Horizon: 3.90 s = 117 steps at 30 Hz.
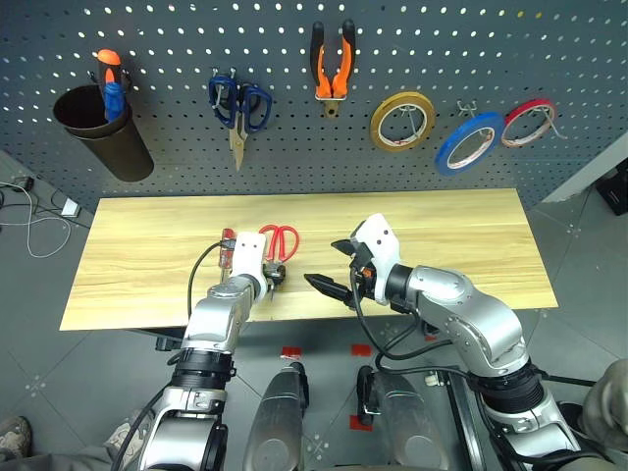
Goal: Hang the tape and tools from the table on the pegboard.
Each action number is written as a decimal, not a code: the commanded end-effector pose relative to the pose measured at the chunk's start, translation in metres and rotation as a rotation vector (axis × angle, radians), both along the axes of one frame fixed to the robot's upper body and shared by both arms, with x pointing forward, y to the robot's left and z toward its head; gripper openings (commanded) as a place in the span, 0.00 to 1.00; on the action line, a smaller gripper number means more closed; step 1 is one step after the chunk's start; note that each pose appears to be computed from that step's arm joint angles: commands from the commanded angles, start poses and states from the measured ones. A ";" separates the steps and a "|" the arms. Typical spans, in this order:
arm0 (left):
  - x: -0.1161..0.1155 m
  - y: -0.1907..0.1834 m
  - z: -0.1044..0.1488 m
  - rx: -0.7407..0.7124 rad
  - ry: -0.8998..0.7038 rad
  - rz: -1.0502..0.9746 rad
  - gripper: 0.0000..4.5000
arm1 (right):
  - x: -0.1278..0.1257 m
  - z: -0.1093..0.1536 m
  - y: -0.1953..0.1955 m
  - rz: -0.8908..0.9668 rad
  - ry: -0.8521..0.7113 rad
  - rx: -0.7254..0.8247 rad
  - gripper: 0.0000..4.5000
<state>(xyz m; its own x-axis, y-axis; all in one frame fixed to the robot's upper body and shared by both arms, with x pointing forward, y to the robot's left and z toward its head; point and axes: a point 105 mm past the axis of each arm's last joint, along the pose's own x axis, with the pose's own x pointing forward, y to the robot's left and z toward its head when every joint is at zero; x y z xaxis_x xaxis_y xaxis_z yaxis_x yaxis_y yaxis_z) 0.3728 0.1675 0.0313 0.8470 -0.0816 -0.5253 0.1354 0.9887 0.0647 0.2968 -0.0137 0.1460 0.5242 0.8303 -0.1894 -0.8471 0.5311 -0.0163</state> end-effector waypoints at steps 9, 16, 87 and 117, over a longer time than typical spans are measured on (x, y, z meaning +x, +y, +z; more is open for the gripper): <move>-0.025 0.001 -0.049 -0.051 0.218 0.018 0.09 | -0.004 0.019 -0.008 0.041 -0.012 0.032 1.00; -0.014 0.002 -0.025 -0.005 0.081 -0.063 0.06 | -0.006 0.022 -0.010 0.042 -0.036 0.034 1.00; -0.006 0.112 0.029 -0.015 -0.084 0.152 1.00 | -0.031 0.041 0.026 0.013 -0.088 0.028 1.00; -0.068 0.138 0.151 0.294 -0.785 0.206 0.19 | -0.032 0.055 0.026 0.119 -0.211 -0.014 1.00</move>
